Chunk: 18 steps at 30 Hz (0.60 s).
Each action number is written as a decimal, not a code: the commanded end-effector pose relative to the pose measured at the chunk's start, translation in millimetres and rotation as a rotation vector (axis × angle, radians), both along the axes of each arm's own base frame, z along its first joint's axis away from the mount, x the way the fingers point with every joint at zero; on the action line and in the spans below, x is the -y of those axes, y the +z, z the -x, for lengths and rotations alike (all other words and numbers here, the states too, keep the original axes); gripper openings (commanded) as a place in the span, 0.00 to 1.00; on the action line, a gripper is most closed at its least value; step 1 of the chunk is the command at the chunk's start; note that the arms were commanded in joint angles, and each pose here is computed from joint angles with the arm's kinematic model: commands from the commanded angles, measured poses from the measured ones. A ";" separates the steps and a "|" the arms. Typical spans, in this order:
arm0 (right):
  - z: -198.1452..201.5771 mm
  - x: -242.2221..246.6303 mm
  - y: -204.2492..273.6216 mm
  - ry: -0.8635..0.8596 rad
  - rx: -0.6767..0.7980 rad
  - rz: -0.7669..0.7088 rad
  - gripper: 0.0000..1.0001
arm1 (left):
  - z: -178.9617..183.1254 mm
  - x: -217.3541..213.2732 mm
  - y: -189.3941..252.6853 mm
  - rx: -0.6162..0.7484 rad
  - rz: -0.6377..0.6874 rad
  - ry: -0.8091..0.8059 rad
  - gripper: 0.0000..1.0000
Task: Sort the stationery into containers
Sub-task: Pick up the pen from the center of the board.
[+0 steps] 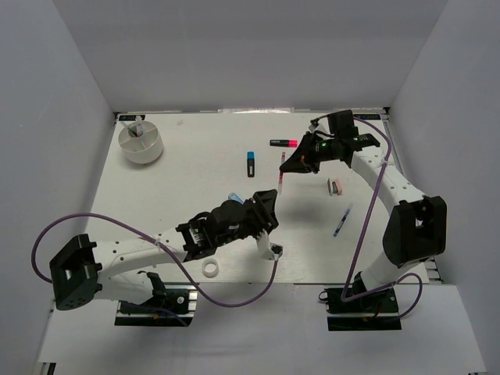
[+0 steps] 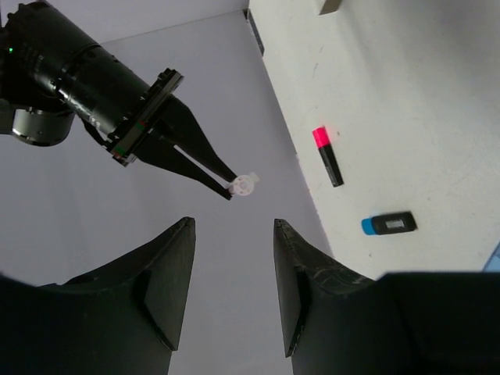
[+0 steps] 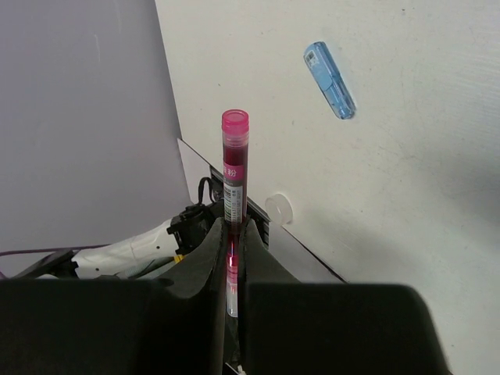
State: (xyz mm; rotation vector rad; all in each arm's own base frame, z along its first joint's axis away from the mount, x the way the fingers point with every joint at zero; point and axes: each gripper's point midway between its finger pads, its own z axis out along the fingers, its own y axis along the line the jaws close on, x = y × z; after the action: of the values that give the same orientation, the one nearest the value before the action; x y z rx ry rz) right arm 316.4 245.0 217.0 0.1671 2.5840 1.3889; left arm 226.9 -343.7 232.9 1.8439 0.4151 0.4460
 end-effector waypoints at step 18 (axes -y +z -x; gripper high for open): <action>27.8 -24.5 34.5 0.087 0.107 -0.064 0.00 | 0.3 6.0 -1.0 0.032 -0.050 -0.010 0.54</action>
State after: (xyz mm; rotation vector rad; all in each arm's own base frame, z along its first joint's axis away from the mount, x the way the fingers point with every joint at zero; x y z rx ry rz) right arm 293.3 265.8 229.2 0.0551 2.5672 1.4325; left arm 227.0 -348.0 225.9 1.8753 0.3799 0.4758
